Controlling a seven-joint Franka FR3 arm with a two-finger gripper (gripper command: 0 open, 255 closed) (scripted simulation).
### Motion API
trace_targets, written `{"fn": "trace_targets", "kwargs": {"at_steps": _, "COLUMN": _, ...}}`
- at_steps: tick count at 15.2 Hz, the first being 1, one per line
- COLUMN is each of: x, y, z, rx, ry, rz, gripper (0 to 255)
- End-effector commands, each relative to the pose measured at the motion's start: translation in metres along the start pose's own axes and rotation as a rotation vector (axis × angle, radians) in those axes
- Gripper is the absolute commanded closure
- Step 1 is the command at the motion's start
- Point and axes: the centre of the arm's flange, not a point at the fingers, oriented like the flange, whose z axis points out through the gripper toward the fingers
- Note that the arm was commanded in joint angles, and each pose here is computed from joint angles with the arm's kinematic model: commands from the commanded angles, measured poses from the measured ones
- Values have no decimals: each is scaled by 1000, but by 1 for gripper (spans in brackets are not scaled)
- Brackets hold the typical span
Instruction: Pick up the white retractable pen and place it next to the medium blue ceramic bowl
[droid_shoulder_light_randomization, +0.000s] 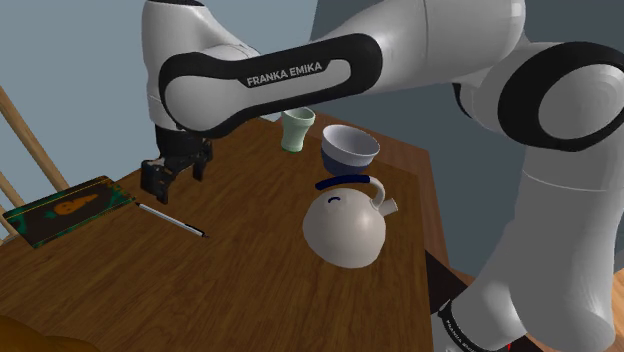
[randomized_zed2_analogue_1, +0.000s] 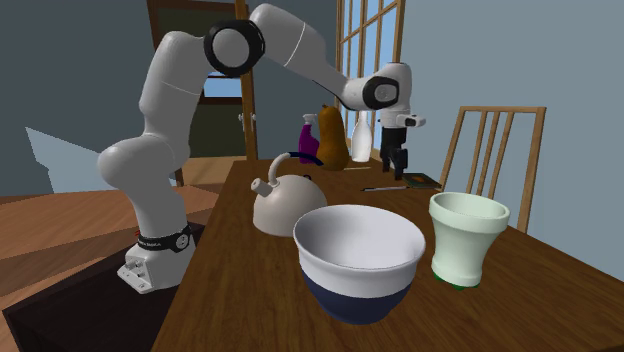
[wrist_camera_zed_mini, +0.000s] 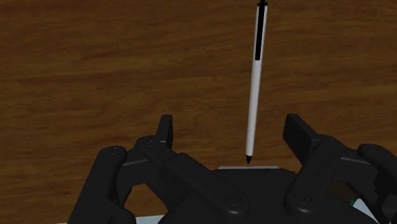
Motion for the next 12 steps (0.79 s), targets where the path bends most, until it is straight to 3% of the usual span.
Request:
{"fn": "trace_targets", "kwargs": {"at_steps": 1, "x": 17, "y": -16, "z": 3, "rx": 3, "ry": 15, "rz": -23, "gripper": 0}}
{"fn": "trace_targets", "kwargs": {"at_steps": 4, "x": 35, "y": -36, "z": 7, "rx": 6, "ry": 32, "rz": -50, "gripper": 0}}
{"fn": "trace_targets", "kwargs": {"at_steps": 12, "x": 36, "y": -36, "z": 47, "rx": 6, "ry": 32, "rz": -50, "gripper": 0}}
